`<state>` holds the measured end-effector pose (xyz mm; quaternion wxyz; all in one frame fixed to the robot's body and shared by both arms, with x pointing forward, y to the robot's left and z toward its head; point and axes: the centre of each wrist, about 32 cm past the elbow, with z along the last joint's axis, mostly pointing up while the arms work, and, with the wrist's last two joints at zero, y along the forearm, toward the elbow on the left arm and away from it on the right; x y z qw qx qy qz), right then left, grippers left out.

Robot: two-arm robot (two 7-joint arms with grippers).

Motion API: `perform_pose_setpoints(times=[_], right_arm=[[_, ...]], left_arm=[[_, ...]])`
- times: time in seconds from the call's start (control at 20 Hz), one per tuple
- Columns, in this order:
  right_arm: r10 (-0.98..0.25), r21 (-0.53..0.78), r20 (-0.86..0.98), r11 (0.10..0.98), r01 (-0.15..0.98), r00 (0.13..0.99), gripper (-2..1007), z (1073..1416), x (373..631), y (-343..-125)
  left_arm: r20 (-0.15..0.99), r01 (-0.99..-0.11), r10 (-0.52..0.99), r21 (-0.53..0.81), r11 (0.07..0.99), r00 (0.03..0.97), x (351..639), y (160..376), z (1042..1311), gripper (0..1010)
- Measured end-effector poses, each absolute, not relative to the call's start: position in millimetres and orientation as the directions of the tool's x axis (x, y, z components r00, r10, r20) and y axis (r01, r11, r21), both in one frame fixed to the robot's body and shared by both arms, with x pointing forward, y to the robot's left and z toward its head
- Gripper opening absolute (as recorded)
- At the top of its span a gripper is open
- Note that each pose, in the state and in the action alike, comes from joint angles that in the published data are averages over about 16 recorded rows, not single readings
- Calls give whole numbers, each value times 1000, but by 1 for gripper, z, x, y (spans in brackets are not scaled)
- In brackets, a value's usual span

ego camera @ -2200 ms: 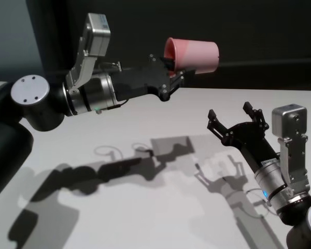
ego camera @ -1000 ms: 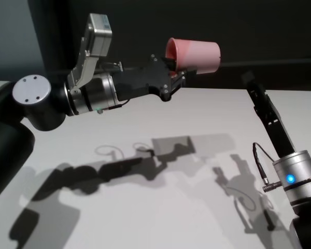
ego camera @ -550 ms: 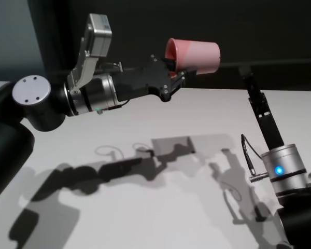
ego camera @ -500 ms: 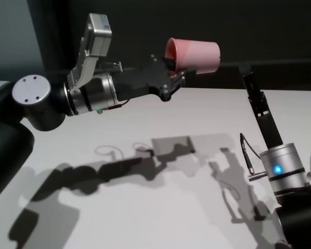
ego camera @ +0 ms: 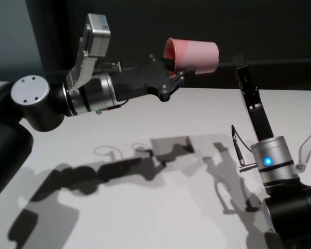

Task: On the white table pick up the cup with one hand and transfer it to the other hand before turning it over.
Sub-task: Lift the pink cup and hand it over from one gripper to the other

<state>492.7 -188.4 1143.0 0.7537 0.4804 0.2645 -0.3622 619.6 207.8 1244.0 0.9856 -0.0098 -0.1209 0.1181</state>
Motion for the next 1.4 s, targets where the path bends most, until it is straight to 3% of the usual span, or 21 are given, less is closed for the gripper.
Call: perform_pose_setpoints(times=[1.4], right_arm=[[15,625,-765,260,736,644,1002,1124,537,-162]], left_arm=[[236,-230,235,-48,972,943,620,208,1244,47]])
